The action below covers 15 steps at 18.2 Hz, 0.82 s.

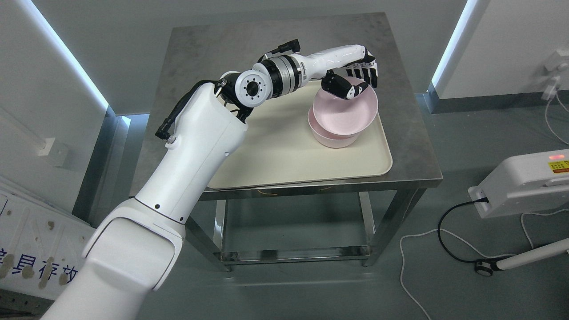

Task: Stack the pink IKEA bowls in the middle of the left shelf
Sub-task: 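Lift the pink bowl and lower it into the other pink bowl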

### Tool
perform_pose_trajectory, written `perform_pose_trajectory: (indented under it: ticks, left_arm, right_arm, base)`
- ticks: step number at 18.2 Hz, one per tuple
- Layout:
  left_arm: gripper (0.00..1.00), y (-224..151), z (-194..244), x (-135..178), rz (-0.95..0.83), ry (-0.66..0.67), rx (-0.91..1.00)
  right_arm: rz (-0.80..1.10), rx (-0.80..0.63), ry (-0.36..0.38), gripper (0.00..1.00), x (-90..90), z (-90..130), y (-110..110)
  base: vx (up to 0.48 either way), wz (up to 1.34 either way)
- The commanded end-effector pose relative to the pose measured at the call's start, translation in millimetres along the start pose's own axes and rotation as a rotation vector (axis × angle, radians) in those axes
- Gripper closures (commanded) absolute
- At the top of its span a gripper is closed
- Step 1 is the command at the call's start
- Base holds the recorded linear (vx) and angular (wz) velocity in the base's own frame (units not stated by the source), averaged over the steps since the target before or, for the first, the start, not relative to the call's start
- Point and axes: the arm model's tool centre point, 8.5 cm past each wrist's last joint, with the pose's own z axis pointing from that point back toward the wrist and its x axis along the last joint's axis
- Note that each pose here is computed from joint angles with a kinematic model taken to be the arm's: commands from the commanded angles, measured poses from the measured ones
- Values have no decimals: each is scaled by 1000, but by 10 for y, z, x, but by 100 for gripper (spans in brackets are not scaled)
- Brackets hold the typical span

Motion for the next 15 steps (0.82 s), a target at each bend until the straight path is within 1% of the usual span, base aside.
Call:
perform_pose_trajectory:
  ticks: [1,2,4,5,7,8,9,10,11,12,13,15]
  left_arm:
    - [76,-27,60,-207,40,43,5]
    - [69,3,72,-210,45,43,16]
    - [67,79,118,-234,63,40,44]
    - [58,142,157,-242,76,36,68]
    - [37,296,259,-239,106,10,131]
    - [29,391,378,-233,128,-24,199]
    - [21,513,589,-191,139,-92,300]
    - [17,523,697,-134,137,-145,345]
    - [15,486,825,-67,168,-214,393]
    - [15,377,973,-42,247,-295,439]
    - [16,174,1050,-29,309,-353,450]
    - [16,-200,1119,-43,342,-364,441]
  right_arm:
    - [-2,-19,-17,0,58,-12,-115]
    - [-2,-19,-17,0,58,-12,-115]
    - [-2,-19,-17,0,58,-12,-115]
    - [-2,-19,-17,0,58,-12,-115]
    - [-2,-19,-17,0,58,-12,-115]
    - [-2,-19,-17,0,58,-12,-115]
    - [-2,-19,-17,0,58,-12,-115]
    - [-2,-19,-17,0,58,-12,-115]
    - [-2,-19,-17,0,58,-12,-115]
    - [-2,-19,-17,0,58,-12,-115]
    - [-2,-19,-17,0,58,-12,-115]
    - [-2,-19,-17,0,58,-12,-115]
  base:
    - [0,0]
    - [0,0]
    - [0,0]
    - [0,0]
    - [0,0]
    - [0,0]
    - [0,0]
    - [0,0]
    - [0,0]
    - [0,0]
    - [0,0]
    - [0,0]
